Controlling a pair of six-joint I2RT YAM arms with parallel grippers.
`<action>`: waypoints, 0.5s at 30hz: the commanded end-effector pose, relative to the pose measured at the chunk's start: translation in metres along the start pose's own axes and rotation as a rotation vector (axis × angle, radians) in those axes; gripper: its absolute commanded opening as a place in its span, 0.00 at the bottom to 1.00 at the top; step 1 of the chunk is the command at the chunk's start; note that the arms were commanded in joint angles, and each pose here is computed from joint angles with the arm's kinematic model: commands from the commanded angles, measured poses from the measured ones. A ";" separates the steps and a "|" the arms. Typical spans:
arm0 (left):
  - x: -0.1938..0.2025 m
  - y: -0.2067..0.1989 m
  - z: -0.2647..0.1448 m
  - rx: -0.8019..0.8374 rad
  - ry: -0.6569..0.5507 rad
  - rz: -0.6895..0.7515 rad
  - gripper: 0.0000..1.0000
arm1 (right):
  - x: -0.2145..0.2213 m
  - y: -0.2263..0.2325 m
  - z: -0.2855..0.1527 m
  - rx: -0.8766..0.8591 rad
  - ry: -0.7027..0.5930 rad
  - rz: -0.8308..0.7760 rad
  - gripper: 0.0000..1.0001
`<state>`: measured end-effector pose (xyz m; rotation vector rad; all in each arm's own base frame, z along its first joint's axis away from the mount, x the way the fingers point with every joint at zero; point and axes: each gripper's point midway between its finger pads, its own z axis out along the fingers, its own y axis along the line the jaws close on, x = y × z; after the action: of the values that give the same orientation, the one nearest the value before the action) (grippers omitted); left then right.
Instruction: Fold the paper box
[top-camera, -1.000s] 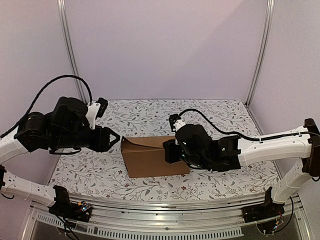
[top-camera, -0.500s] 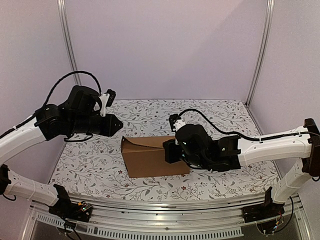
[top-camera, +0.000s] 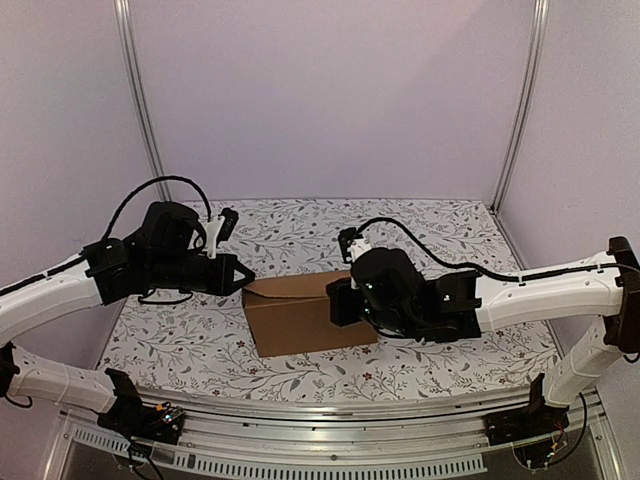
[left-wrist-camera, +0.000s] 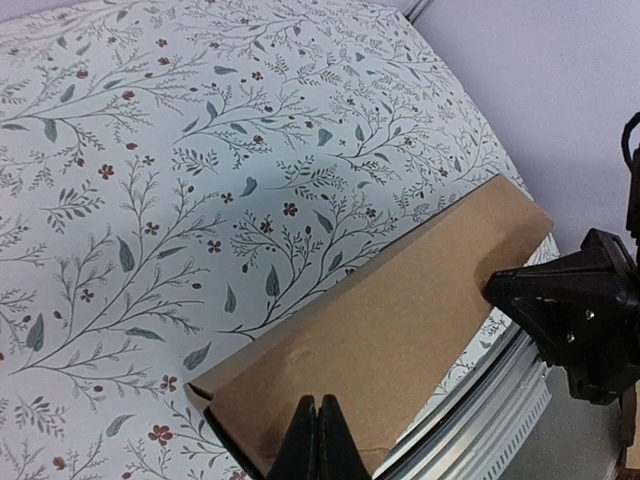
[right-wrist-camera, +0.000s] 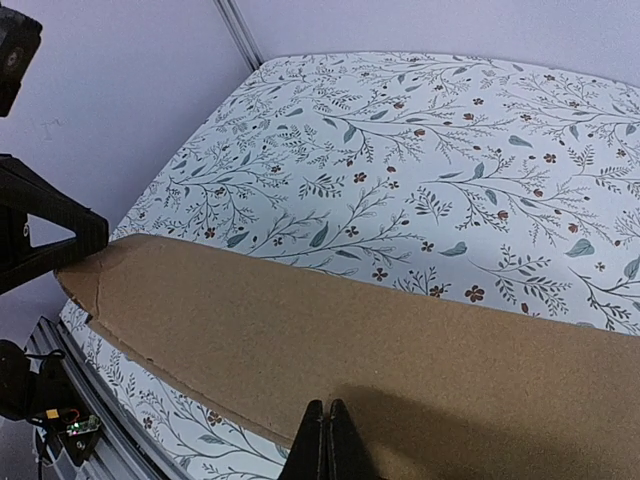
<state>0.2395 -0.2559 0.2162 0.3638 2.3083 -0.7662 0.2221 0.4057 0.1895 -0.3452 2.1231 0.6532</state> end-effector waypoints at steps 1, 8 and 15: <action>0.069 0.041 -0.005 -0.089 0.166 -0.076 0.00 | 0.096 -0.068 0.009 0.207 0.313 -0.156 0.00; 0.090 0.056 -0.013 -0.099 0.167 -0.114 0.00 | 0.096 -0.063 0.014 0.201 0.318 -0.157 0.00; 0.062 0.050 -0.018 -0.110 0.094 -0.089 0.00 | 0.085 -0.058 0.013 0.194 0.301 -0.167 0.00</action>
<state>0.1951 -0.2049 0.1396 0.2777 2.5132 -0.6927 0.2280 0.4098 0.1900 -0.3372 2.1246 0.6428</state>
